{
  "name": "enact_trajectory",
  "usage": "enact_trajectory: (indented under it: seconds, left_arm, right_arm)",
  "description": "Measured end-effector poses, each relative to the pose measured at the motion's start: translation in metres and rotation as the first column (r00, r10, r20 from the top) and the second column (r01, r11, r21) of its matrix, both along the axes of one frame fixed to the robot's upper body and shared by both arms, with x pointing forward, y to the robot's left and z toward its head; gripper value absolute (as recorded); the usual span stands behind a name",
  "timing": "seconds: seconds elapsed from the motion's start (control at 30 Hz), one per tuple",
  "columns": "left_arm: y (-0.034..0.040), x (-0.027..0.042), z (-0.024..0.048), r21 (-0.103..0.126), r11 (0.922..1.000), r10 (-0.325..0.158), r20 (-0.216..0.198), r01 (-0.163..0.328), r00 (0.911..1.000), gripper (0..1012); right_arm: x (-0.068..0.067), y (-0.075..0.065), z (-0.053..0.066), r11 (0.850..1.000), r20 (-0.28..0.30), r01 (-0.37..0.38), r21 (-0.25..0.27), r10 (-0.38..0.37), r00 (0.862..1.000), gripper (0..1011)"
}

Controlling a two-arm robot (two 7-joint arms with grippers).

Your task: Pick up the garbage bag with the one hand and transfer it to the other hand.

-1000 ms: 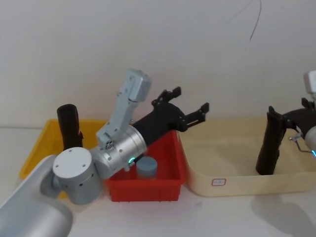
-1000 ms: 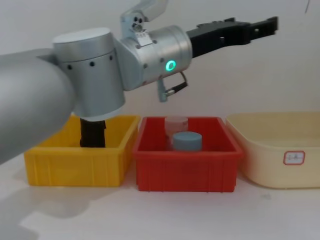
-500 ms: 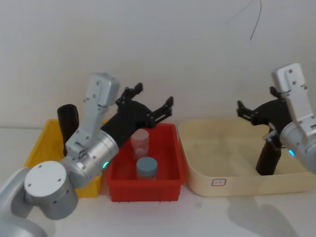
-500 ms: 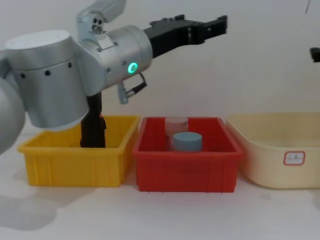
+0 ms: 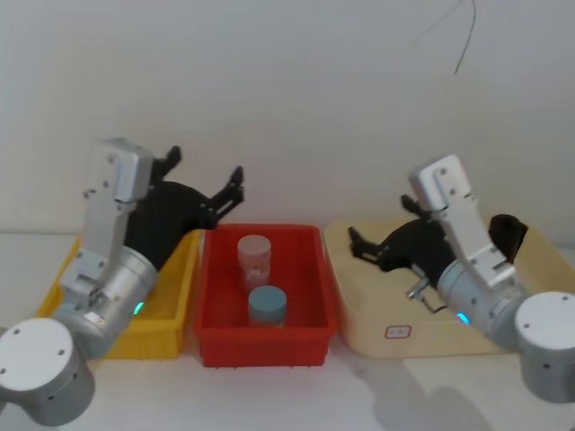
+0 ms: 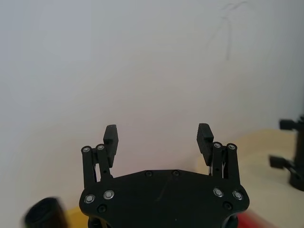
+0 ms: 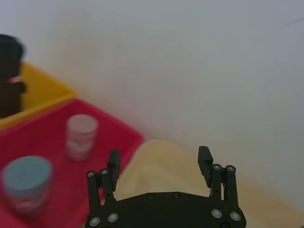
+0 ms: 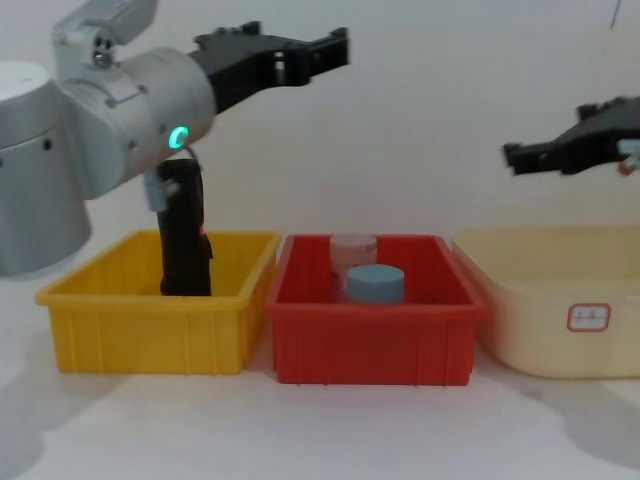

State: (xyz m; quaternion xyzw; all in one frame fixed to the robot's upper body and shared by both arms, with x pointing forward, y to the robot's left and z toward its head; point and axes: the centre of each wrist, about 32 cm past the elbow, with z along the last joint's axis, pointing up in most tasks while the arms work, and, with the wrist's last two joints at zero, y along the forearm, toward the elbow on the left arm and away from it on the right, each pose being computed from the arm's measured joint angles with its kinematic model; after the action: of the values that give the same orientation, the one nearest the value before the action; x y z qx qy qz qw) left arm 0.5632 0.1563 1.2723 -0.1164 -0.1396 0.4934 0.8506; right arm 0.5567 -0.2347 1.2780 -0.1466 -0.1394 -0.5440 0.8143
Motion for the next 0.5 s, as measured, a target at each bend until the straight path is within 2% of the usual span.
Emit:
enact_trajectory:
  seconds: [0.03,0.13,0.23,0.27,0.37,0.5]
  left_arm:
    - [0.004,-0.0024,-0.0001,-0.001,0.9997,0.025,0.003,-0.025,0.9997,1000]
    - [0.009,-0.0055,-0.0004,0.0,0.9982,0.06,0.007,-0.06,0.9982,1001]
    - [0.0182,-0.0106,-0.0009,0.005,0.9924,0.123,0.01,-0.123,0.9924,1000]
    - [0.0182,-0.0106,-0.0009,0.005,0.9924,0.123,0.01,-0.123,0.9924,1000]
    - [0.0265,-0.0151,-0.0011,0.012,0.9841,0.177,0.009,-0.177,0.9842,1000]
    - [0.0332,-0.0187,-0.0015,0.019,0.9754,0.219,0.008,-0.219,0.9756,1000]
  right_arm:
    - [-0.001,0.002,-0.001,1.0,-0.007,-0.011,0.002,0.011,1.0,1000]
    - [-0.003,0.011,-0.007,0.999,-0.032,-0.049,0.01,0.05,0.998,1000]
    - [-0.005,0.019,-0.012,0.996,-0.054,-0.084,0.016,0.084,0.995,1000]
    - [-0.006,0.02,-0.013,0.995,-0.06,-0.093,0.019,0.094,0.994,1000]
    - [-0.007,0.026,-0.017,0.992,-0.079,-0.124,0.028,0.126,0.989,1000]
    - [-0.008,0.033,-0.021,0.986,-0.105,-0.161,0.042,0.164,0.981,1000]
